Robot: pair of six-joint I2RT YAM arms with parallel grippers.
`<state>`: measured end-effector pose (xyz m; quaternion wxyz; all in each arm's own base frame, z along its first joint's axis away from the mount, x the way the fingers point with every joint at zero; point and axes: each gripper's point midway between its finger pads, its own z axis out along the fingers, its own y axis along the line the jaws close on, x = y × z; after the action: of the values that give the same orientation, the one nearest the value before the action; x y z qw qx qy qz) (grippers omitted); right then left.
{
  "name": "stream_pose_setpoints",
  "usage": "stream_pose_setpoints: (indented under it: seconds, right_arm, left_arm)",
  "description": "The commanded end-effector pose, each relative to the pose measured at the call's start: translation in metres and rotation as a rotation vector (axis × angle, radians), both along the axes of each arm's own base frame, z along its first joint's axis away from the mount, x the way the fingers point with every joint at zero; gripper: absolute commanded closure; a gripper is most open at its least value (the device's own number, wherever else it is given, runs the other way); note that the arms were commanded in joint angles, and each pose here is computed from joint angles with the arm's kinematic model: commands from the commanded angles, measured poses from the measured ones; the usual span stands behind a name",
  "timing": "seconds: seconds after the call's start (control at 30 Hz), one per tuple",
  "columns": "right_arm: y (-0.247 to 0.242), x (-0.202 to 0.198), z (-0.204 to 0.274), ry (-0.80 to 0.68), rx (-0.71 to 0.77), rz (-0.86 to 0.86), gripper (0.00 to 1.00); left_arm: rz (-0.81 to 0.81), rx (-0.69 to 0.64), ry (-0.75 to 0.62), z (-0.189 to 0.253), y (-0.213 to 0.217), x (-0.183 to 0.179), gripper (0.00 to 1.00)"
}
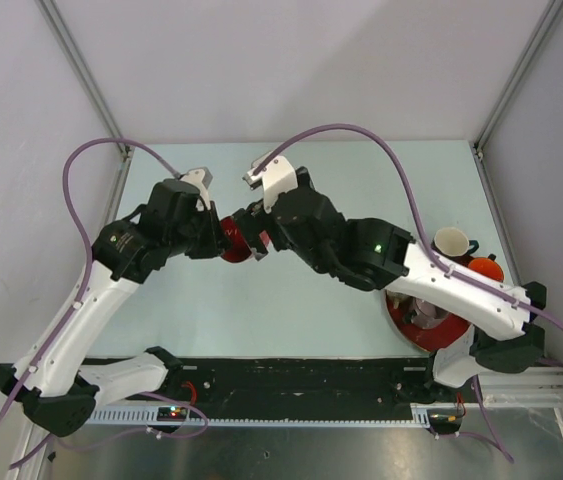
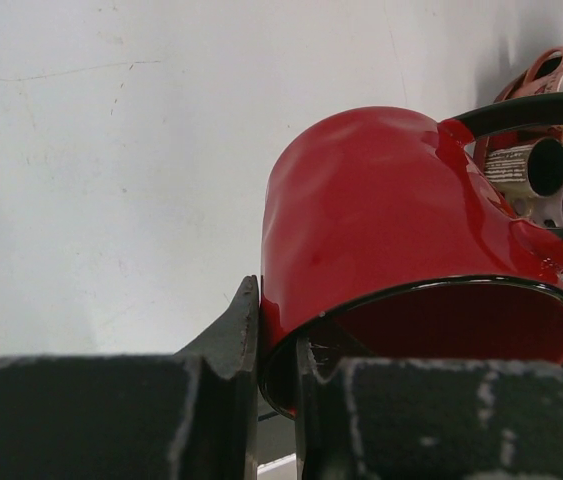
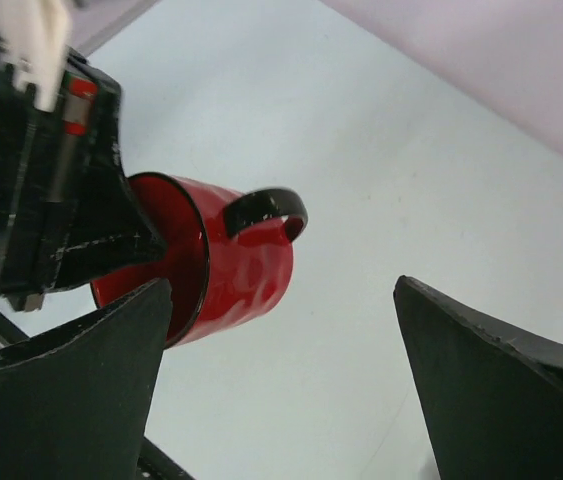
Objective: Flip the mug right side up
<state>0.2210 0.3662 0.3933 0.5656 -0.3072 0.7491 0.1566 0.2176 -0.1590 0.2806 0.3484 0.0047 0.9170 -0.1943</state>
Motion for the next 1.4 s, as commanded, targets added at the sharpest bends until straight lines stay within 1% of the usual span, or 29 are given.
stream_pose_setpoints:
  seconds: [0.0,0.1,0.27,0.47,0.53,0.57,0.6,0.63,0.67,0.73,0.77,0.83,0.93,1.03,1.1,1.17,1.2,1.23,1.27,1.37]
  right_arm:
    - [0.001,0.006,-0.015,0.078,0.147,-0.215,0.03]
    - [0.011,0.006,-0.034,0.115,0.127,-0.223,0.04]
    - [0.021,0.008,-0.051,0.144,0.099,-0.244,0.14]
    - [0.008,0.029,-0.084,0.113,-0.055,-0.371,0.35]
    - [0.002,0.034,-0.094,0.123,-0.087,-0.407,0.58]
    - [-0.002,0.036,-0.095,0.129,-0.086,-0.424,0.77]
    - [-0.006,0.037,-0.098,0.135,-0.089,-0.436,0.88]
    - [-0.009,0.038,-0.097,0.139,-0.077,-0.443,0.94]
    - [-0.013,0.039,-0.099,0.141,-0.073,-0.450,0.97]
    - [-0.022,0.040,-0.098,0.146,-0.051,-0.466,0.99]
    - [-0.027,0.040,-0.094,0.150,-0.029,-0.474,1.00]
    - [-0.039,0.041,-0.091,0.163,0.007,-0.493,1.00]
    - [-0.060,0.042,-0.087,0.191,0.062,-0.517,1.00]
    - [-0.091,0.040,-0.074,0.181,0.111,-0.562,1.00]
    - [-0.116,0.038,-0.065,0.180,0.138,-0.606,1.00]
    - [-0.147,0.032,-0.055,0.193,0.174,-0.661,1.00]
    - [-0.163,0.028,-0.051,0.213,0.215,-0.693,1.00]
    - [-0.182,0.022,-0.054,0.252,0.218,-0.732,1.00]
    - [-0.201,0.014,-0.054,0.296,0.261,-0.771,1.00]
    - [-0.259,-0.019,-0.085,0.474,0.266,-0.904,1.00]
  left_arm:
    - [0.048,-0.124,-0.118,0.046,-0.008,0.015,1.00]
    - [0.049,-0.125,-0.116,0.045,-0.009,0.016,1.00]
    - [0.046,-0.129,-0.115,0.046,-0.009,0.015,1.00]
    - [0.023,-0.131,-0.127,0.049,-0.010,0.012,1.00]
    - [0.000,-0.122,-0.136,0.048,-0.011,0.011,1.00]
    - [-0.018,-0.113,-0.145,0.047,-0.011,0.011,1.00]
    - [-0.035,-0.106,-0.153,0.047,-0.012,0.011,1.00]
    - [-0.057,-0.094,-0.165,0.045,-0.013,0.011,1.00]
    - [-0.084,-0.091,-0.171,0.044,-0.015,0.009,0.98]
    - [-0.126,-0.083,-0.189,0.044,-0.017,0.007,0.83]
    - [-0.145,-0.078,-0.202,0.045,-0.017,0.006,0.72]
    - [-0.170,-0.069,-0.228,0.048,-0.016,0.004,0.58]
    - [-0.198,-0.061,-0.257,0.053,-0.015,0.001,0.45]
    - [-0.258,-0.077,-0.289,0.062,-0.019,-0.006,0.31]
    - [-0.287,-0.080,-0.317,0.068,-0.020,-0.008,0.26]
    - [-0.295,-0.049,-0.371,0.072,-0.016,-0.004,0.22]
    - [-0.281,-0.010,-0.406,0.072,-0.010,0.001,0.20]
    - [-0.266,0.015,-0.447,0.075,-0.006,0.006,0.18]
    - [-0.248,0.056,-0.488,0.074,0.000,0.013,0.16]
    - [-0.232,0.122,-0.557,0.065,0.006,0.028,0.14]
